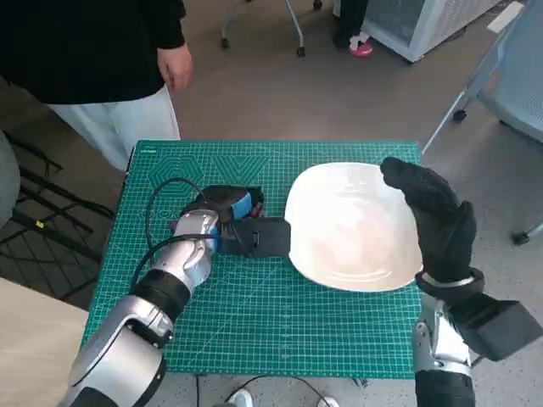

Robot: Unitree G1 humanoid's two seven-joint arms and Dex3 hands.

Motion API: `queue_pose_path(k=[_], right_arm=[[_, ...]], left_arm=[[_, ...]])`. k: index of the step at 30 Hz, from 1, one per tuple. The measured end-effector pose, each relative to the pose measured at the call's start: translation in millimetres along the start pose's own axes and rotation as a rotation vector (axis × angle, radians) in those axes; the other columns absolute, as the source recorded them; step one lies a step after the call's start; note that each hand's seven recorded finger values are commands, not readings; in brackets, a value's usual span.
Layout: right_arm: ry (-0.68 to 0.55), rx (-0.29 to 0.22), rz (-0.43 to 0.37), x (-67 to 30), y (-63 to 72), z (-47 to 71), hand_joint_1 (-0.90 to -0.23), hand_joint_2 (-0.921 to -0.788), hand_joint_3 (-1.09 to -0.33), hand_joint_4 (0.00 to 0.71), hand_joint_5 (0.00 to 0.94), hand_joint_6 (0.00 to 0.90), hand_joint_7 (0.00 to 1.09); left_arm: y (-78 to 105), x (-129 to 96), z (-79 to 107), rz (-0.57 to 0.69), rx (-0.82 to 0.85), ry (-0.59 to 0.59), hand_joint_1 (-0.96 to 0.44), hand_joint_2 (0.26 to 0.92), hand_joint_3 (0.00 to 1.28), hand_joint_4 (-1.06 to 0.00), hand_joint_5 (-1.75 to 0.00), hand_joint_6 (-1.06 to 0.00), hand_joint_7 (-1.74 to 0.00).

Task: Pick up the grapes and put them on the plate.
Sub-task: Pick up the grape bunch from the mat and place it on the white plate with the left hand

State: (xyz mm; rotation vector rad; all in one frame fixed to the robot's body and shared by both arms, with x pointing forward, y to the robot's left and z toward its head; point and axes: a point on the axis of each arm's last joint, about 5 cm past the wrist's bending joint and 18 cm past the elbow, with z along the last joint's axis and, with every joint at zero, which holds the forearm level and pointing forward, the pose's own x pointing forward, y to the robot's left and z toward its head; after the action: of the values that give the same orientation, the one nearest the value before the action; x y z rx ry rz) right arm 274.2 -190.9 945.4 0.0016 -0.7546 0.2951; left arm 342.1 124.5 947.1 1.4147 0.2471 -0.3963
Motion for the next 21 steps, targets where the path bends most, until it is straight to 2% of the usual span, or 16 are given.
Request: queue_pose_path(k=[2,5,6,7,14,18,21], right_arm=[[-0.001,0.0,0.001,0.0,-0.2,0.1,-0.622,-0.921,-0.776,0.321,0.001,0.055,0.27],[-0.002,-0.001,0.002,0.0,-0.8,0.3,-0.621,-0.921,-0.775,0.321,0.001,0.054,0.27],[-0.002,-0.002,0.002,0.1,-0.9,0.4,-0.622,-0.921,-0.775,0.321,0.001,0.054,0.27],[-0.003,-0.002,0.002,0.3,-1.0,0.5,-0.624,-0.921,-0.774,0.321,0.001,0.054,0.27],[-0.014,-0.003,0.005,3.7,-1.1,1.4,-0.637,-0.921,-0.769,0.322,0.001,0.056,0.27],[-0.02,-0.004,0.007,5.7,-1.1,2.0,-0.638,-0.921,-0.768,0.322,0.001,0.059,0.27],[-0.022,-0.004,0.007,6.1,-1.2,2.2,-0.642,-0.921,-0.766,0.323,0.002,0.064,0.27]], left_arm=[[2.2,-2,0.4,0.001,-0.005,-0.007,0.35,0.751,0.64,-0.4,-1.62,-0.46,-0.12],[6.3,-7,2.4,0.009,-0.011,-0.027,0.18,0.837,0.42,-0.43,-1.54,-0.51,-0.67],[8.0,-10,3.5,0.016,-0.014,-0.038,0.12,0.865,0.35,-0.44,-1.53,-0.53,-0.82],[9.7,-12,4.6,0.023,-0.015,-0.049,0.09,0.882,0.31,-0.45,-1.54,-0.55,-0.88],[23.8,-31,12.2,0.115,-0.028,-0.165,0.01,0.918,0.17,-0.57,-1.39,-0.54,-1.12],[34.4,-44,16.0,0.191,-0.032,-0.235,0.0,0.92,0.14,-0.63,-1.31,-0.53,-1.16],[44.3,-56,18.6,0.257,-0.031,-0.284,0.0,0.92,0.13,-0.64,-1.32,-0.55,-1.14]])
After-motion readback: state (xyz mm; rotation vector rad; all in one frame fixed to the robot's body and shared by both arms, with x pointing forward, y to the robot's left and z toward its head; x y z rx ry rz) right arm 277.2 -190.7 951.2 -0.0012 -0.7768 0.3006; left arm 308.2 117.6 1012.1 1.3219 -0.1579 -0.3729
